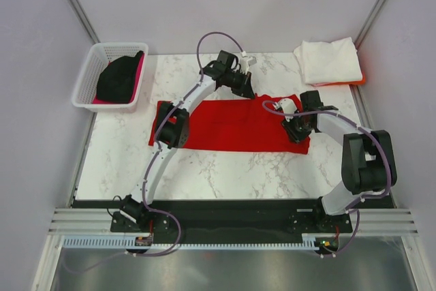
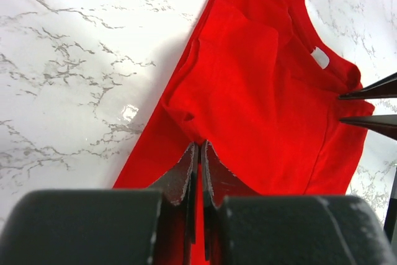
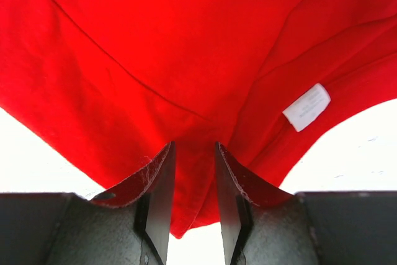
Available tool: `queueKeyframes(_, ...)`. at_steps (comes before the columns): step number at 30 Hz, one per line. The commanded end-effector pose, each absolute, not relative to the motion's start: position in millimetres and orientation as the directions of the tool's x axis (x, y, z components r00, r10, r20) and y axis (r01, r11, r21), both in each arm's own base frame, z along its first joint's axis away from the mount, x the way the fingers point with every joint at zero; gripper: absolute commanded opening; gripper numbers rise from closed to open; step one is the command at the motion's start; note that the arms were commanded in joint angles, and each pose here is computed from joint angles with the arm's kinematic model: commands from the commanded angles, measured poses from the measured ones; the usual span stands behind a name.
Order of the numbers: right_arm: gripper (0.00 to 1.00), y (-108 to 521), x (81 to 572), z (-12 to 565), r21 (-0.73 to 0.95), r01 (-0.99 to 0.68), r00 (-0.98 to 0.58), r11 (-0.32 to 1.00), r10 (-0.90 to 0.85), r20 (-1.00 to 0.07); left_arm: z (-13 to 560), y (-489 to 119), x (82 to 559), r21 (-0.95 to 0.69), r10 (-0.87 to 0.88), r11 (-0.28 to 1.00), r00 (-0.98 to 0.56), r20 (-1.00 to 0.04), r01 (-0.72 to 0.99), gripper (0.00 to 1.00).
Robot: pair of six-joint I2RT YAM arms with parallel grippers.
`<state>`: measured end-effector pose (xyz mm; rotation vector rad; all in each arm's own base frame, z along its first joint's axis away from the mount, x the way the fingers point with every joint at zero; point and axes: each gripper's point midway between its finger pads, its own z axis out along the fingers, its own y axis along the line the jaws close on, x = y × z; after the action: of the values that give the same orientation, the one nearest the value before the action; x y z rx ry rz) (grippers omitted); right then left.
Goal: Fold and stack the t-shirts
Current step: Fold the tshirt
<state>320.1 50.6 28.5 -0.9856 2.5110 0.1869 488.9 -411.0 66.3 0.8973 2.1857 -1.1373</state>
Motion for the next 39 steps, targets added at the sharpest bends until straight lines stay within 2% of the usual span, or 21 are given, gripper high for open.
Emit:
queueKeyframes(1,0.39,47.7,326.2,23.4,-0.068,-0.682,-0.634,0.728,-0.635,-0.441,107.2,-400.4,494.3,-0.44,0.315,0.422,-0.584,-0.748,0.792,0.07)
queueKeyframes(18,0.38,47.0,335.4,14.8,-0.064,-0.662,-0.654,0.747,-0.618,-0.437,103.3,-368.8,511.5,-0.37,0.338,0.505,-0.573,-0.747,0.78,0.08)
queueKeyframes(22,0.38,46.5,338.5,19.8,-0.07,-0.661,-0.651,0.747,-0.618,-0.441,106.4,-362.2,518.3,-0.332,0.339,0.552,-0.569,-0.749,0.765,0.28)
queueKeyframes(23,0.38,46.3,338.0,28.4,-0.072,-0.658,-0.651,0.75,-0.614,-0.446,109.8,-358.7,518.8,-0.311,0.352,0.554,-0.555,-0.754,0.772,0.31)
queueKeyframes(25,0.38,47.9,354.5,57.6,-0.083,-0.632,-0.635,0.771,-0.576,-0.514,134.3,-349.6,525.3,-0.24,0.355,0.592,-0.516,-0.78,0.77,0.41)
queueKeyframes(27,0.39,46.9,375.8,100.4,-0.117,-0.6,-0.59,0.791,-0.537,-0.603,147.8,-336.7,531.2,-0.168,0.372,0.631,-0.485,-0.791,0.758,0.46)
queueKeyframes(30,0.41,47.9,402.2,139.3,-0.129,-0.562,-0.547,0.817,-0.484,-0.683,173.8,-318.4,527.9,-0.112,0.382,0.652,-0.454,-0.805,0.749,0.56)
queueKeyframes(33,0.42,49.8,419.7,144.1,-0.104,-0.546,-0.551,0.831,-0.45,-0.703,177.9,-297.3,507.3,-0.071,0.439,0.634,-0.434,-0.787,0.77,0.59)
queueKeyframes(34,0.42,52.9,422.3,142.3,-0.092,-0.555,-0.551,0.827,-0.449,-0.704,158.2,-286.1,492.7,-0.077,0.473,0.634,-0.465,-0.748,0.769,0.6)
queueKeyframes(37,0.42,56.4,414.2,132.6,-0.083,-0.629,-0.538,0.773,-0.51,-0.671,170.2,-254.0,467.5,0.04,0.575,0.587,-0.382,-0.723,0.808,0.61)
queueKeyframes(38,0.42,57.7,404.1,129.5,-0.097,-0.687,-0.504,0.72,-0.569,-0.649,142.6,-234.8,450.8,0.073,0.656,0.536,-0.36,-0.664,0.841,0.61)
queueKeyframes(39,0.42,56.7,395.5,124.7,-0.097,-0.712,-0.497,0.696,-0.596,-0.631,161.1,-221.5,441.1,0.135,0.681,0.512,-0.304,-0.666,0.848,0.61)
